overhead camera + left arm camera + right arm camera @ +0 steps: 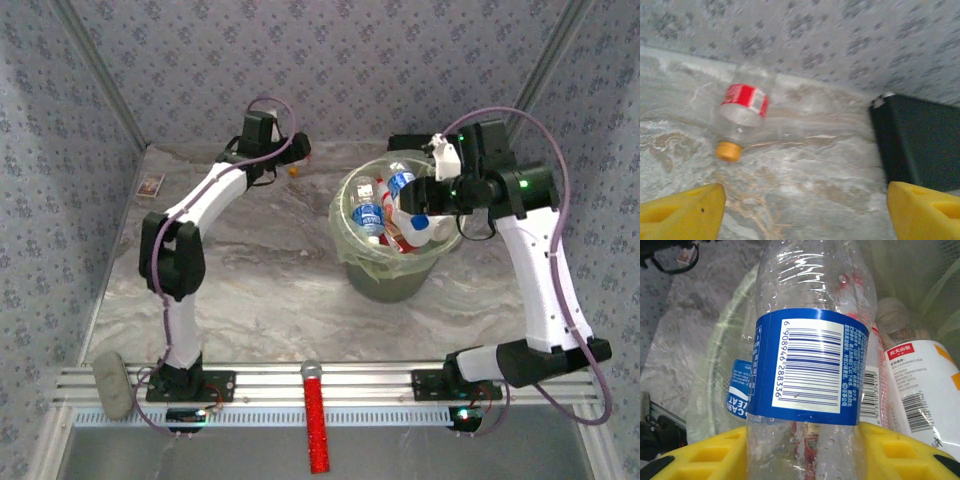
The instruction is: Put the plastic bottles in the bin
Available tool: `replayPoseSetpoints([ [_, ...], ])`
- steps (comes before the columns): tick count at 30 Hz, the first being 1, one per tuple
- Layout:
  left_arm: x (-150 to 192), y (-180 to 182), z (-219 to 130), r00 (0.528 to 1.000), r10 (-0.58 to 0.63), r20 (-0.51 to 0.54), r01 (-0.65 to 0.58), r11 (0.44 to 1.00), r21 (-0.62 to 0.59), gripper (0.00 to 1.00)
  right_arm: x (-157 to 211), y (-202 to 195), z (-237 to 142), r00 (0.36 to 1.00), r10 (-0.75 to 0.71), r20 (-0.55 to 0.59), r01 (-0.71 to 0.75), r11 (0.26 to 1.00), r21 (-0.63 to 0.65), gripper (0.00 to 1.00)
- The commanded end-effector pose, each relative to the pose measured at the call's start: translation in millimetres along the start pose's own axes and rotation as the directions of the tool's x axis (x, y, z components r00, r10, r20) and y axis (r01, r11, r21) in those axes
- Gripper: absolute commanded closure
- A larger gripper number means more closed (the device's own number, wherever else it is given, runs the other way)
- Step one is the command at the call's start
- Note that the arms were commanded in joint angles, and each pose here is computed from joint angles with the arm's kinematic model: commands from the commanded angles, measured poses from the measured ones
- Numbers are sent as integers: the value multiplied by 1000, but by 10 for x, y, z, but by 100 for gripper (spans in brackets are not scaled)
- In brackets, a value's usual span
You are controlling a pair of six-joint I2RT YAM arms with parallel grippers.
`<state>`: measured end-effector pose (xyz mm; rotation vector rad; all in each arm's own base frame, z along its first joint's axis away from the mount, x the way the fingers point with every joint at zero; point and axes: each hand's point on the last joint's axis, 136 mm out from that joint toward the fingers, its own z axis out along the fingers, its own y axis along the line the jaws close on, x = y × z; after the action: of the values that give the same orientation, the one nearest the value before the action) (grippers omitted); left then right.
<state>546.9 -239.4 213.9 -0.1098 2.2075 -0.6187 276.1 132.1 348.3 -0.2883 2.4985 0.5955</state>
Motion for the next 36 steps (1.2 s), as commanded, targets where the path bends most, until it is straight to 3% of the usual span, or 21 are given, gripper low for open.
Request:
replayPoseSetpoints([
  [1, -100, 16, 118, 997, 81, 1, -81, 996, -25, 13, 83, -48, 80, 998, 12, -64, -10, 999, 44, 56],
  [3, -77, 66, 253, 996, 91, -9, -92, 995, -37, 11, 92, -68, 158, 996, 21, -84, -17, 999, 51, 55],
  [7, -99, 114, 467, 992, 123, -13, -123, 991, -60, 7, 48, -64, 141, 997, 19, -72, -15, 998, 62, 36],
  [12, -139, 191, 678, 990, 139, -20, -140, 986, -86, 6, -74, 15, -60, 1000, -13, -13, 13, 999, 50, 25],
  [16, -164, 242, 827, 989, 146, -24, -148, 984, -97, 6, -172, -28, -86, 1000, -24, 17, 23, 998, 58, 28],
  [25, -95, 395, 1106, 984, 168, -57, -175, 976, -129, 6, -445, -105, 331, 998, -53, 31, 51, 997, 61, 51],
  [36, 125, 580, 1329, 981, 165, -100, -179, 972, -150, 6, -310, -486, 690, 998, -5, -68, 19, 979, 204, 54],
])
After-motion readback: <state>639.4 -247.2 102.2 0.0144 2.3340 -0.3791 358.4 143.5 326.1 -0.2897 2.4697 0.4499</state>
